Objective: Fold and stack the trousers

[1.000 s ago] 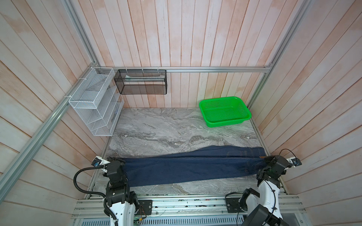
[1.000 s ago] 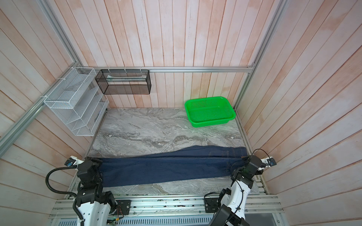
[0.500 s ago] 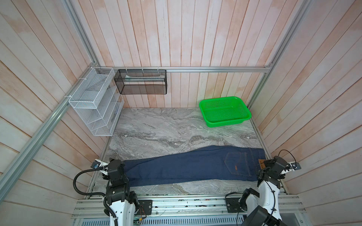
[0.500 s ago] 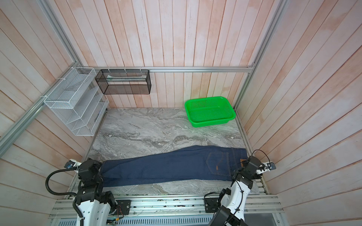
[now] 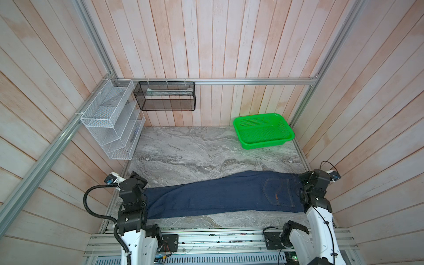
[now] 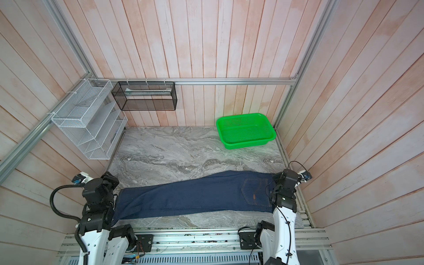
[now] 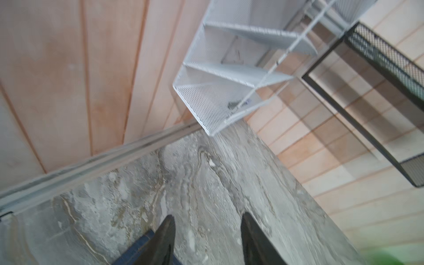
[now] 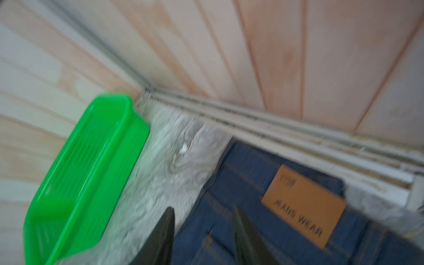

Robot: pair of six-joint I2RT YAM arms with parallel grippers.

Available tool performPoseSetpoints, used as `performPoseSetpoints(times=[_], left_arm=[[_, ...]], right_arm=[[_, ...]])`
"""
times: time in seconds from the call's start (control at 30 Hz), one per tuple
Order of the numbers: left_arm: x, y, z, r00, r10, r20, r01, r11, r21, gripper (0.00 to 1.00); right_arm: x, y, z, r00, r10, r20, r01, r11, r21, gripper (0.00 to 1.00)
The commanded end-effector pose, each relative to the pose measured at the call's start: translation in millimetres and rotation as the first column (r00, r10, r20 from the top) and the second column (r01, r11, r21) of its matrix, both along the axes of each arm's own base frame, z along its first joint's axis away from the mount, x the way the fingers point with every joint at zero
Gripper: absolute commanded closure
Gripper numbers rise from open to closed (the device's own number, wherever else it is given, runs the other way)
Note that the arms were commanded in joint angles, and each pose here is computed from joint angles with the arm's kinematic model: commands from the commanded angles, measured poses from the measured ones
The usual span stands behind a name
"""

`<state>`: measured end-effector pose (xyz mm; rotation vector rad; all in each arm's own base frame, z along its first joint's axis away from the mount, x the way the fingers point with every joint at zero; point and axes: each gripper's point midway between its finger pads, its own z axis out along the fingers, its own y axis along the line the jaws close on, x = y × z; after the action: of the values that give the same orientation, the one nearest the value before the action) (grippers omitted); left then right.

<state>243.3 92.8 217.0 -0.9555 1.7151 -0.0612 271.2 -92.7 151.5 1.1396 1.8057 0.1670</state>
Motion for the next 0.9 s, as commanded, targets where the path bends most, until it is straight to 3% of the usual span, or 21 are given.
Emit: performPoseSetpoints(times=[0.0, 0.3, 0.47, 0.67, 0.87], left_arm=[[10.7, -41.7, -22.6, 0.974, -0.216, -0.066, 0.203, 0.966, -0.161, 0.50], [24.4, -101.4, -71.7, 0.891, -0.410, -0.194, 0.336, 0.884, -0.326, 0.49], [26.0, -106.9, -88.4, 0.884, -0.413, -0.219, 0.328, 0.882, -0.339, 0.49], [27.8, -100.1, -84.6, 0.880, -0.398, -0.260, 0.319, 0.900, -0.297, 0.46], [32.1, -101.4, -104.2, 0.833, -0.426, -0.353, 0.328, 0.894, -0.304, 0.39]], right_arm=[[-11.4, 51.7, -33.1, 0.988, 0.116, -0.105, -0.100, 0.983, 0.152, 0.66], [-24.5, 161.6, -72.3, 0.901, 0.393, -0.183, -0.333, 0.898, 0.288, 0.73], [-20.2, 187.8, -103.6, 0.850, 0.460, -0.256, -0.373, 0.870, 0.323, 0.76], [-11.3, 180.6, -140.9, 0.844, 0.406, -0.350, -0.293, 0.896, 0.334, 0.75], [5.4, 144.7, -154.7, 0.882, 0.296, -0.365, -0.161, 0.920, 0.358, 0.72]])
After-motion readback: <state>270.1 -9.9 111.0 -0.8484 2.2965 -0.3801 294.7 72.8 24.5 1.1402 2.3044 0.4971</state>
